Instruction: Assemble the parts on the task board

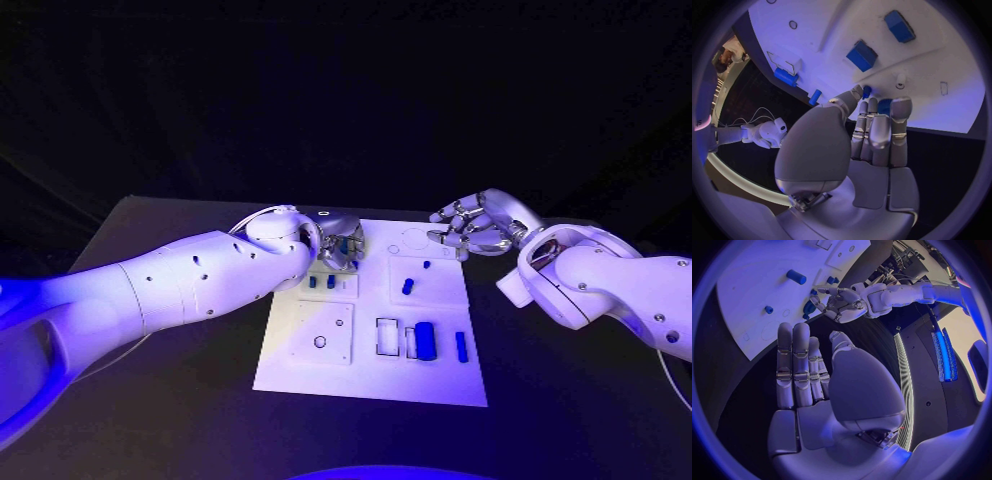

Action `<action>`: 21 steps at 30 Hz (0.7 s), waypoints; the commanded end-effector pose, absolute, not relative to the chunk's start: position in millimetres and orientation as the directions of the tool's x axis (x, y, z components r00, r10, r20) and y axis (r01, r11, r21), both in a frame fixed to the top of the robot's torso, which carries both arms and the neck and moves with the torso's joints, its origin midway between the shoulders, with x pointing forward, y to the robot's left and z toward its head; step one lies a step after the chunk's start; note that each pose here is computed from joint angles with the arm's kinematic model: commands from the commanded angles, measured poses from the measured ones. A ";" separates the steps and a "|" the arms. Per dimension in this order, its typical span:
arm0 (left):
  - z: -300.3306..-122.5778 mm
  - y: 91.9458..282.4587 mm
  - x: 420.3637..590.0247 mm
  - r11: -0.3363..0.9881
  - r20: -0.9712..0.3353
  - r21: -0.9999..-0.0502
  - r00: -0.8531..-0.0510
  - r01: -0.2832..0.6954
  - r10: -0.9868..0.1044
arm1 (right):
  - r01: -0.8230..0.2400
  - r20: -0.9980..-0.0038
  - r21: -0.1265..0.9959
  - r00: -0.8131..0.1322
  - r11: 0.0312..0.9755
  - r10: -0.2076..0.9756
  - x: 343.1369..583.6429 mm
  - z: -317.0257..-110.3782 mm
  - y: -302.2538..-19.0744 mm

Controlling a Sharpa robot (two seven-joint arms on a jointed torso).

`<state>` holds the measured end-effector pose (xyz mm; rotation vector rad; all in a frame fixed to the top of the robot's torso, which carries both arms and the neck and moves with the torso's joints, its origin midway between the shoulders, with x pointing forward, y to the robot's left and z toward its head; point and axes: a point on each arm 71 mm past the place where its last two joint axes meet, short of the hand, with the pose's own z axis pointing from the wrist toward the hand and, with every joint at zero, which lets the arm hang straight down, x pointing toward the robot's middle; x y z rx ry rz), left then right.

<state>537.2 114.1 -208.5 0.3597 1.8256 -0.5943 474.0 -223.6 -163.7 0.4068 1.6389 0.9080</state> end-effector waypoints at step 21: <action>-217.4 110.8 540.2 0.835 -0.929 -0.207 -0.369 0.509 -0.006 | -0.222 -0.674 0.738 -0.287 0.637 0.681 473.4 -163.4 -220.1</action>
